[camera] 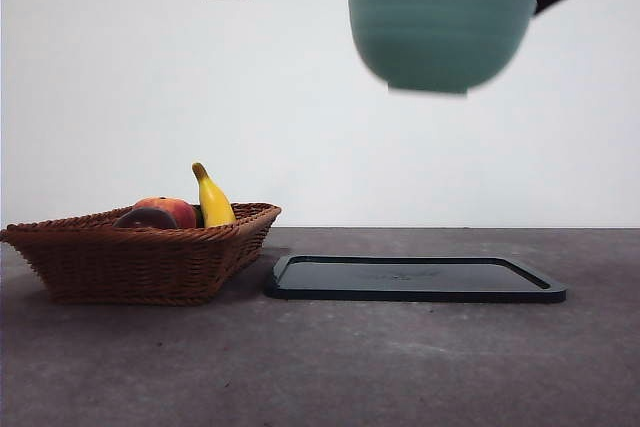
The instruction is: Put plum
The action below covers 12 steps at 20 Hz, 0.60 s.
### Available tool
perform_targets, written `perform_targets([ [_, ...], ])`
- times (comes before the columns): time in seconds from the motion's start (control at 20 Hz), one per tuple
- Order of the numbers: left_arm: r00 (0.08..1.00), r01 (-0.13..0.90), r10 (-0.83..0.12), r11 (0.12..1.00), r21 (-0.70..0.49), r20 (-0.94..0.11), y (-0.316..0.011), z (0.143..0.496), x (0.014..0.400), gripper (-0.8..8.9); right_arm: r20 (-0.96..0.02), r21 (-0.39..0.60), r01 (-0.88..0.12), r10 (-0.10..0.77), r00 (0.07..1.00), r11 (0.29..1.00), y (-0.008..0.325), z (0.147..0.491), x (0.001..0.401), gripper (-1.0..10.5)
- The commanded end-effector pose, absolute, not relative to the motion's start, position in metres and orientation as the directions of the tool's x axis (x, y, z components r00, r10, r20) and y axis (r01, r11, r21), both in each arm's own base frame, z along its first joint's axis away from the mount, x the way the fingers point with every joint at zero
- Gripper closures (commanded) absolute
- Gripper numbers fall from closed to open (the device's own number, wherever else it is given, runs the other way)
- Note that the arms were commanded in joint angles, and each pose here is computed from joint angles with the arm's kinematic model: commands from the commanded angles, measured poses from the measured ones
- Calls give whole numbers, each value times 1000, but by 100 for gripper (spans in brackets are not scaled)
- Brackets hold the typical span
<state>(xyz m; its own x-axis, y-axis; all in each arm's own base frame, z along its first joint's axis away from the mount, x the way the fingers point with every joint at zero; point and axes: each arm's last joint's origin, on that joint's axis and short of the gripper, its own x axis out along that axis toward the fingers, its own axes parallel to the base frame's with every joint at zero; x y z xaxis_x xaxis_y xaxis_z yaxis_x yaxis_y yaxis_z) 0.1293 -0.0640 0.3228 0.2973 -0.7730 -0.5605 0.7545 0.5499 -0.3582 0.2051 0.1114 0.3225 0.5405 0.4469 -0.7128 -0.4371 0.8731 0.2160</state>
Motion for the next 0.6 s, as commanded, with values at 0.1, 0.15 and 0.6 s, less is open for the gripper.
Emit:
perform_targets([
  [0.1,297,767,-780,538,-348,-551,-65,327,130,442,-741,213,-451,444,503,867,123,293,203,937],
  [0.15,297,767,-780,538,-348,-551,-65,327,130,442,-742,223,-452,452,496,863,126,282,201,937],
  [0.6,297,767,-780,538,-348,-551,-65,327,130,442,-801,263,-425,442,405,866,140,205,192,937],
])
